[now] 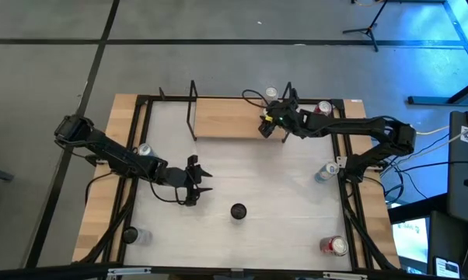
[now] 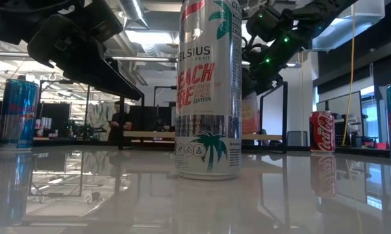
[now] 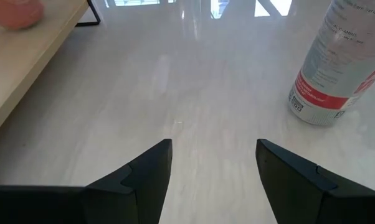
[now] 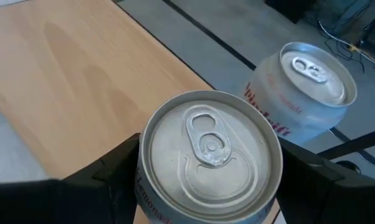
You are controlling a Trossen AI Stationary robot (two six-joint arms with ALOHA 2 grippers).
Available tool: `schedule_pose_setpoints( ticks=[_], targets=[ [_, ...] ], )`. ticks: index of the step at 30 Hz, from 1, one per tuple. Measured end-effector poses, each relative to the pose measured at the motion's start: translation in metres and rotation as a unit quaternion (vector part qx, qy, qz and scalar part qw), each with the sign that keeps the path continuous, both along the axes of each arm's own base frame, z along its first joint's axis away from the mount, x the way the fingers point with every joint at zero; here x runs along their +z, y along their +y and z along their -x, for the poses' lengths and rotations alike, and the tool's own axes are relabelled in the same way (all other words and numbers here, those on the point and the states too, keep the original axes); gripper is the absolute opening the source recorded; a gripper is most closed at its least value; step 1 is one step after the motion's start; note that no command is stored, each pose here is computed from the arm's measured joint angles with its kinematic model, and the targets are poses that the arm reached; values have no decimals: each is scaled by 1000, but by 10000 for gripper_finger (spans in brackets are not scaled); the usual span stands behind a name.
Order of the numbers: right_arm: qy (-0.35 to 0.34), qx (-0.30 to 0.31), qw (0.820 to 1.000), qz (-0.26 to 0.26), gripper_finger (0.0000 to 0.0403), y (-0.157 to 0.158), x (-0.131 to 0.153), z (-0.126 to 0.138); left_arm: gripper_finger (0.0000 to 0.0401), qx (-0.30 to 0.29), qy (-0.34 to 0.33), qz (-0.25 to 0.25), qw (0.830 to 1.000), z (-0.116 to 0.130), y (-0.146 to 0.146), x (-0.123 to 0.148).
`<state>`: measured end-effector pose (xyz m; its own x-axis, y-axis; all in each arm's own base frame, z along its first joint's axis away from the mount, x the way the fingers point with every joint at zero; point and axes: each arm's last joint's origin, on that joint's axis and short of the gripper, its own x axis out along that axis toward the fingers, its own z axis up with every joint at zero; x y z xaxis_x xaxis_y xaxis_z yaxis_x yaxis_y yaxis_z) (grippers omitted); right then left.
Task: Place canned beverage on shelf
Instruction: Put the orange soda can on the shelf, then put the right blue soda can on the shelf
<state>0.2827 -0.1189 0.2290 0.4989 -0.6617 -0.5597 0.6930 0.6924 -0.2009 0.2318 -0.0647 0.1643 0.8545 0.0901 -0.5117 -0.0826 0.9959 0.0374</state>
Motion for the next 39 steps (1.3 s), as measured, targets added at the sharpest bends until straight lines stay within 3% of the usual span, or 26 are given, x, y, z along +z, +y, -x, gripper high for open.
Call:
schedule_pose_setpoints(
  ticks=[6, 13, 16, 23, 31, 34, 39],
  targets=[
    [11, 0, 1000, -4, 277, 0, -2, 1, 222, 0, 0, 0, 1000, 0, 0, 0],
    [16, 4, 1000, -1, 366, 1, -2, 1, 222, -1, 0, 0, 1000, 0, 0, 0],
    [22, 1, 1000, 8, 387, 1, -1, 1, 222, -1, 0, 0, 1000, 0, 0, 0],
    [30, 2, 999, 21, 395, 0, 4, 0, 222, -2, 0, 1, 1000, 0, 0, 0],
    [42, 27, 999, 19, 396, 6, 32, -1, 222, -2, 0, 1, 1000, 0, 0, 0],
    [47, 56, 997, 15, 396, 22, 45, -1, 222, -1, -11, 5, 1000, -1, 0, 2],
    [21, 155, 988, 1, 396, 68, 62, -1, 222, -4, -19, 7, 1000, -2, -1, 3]
  ],
)
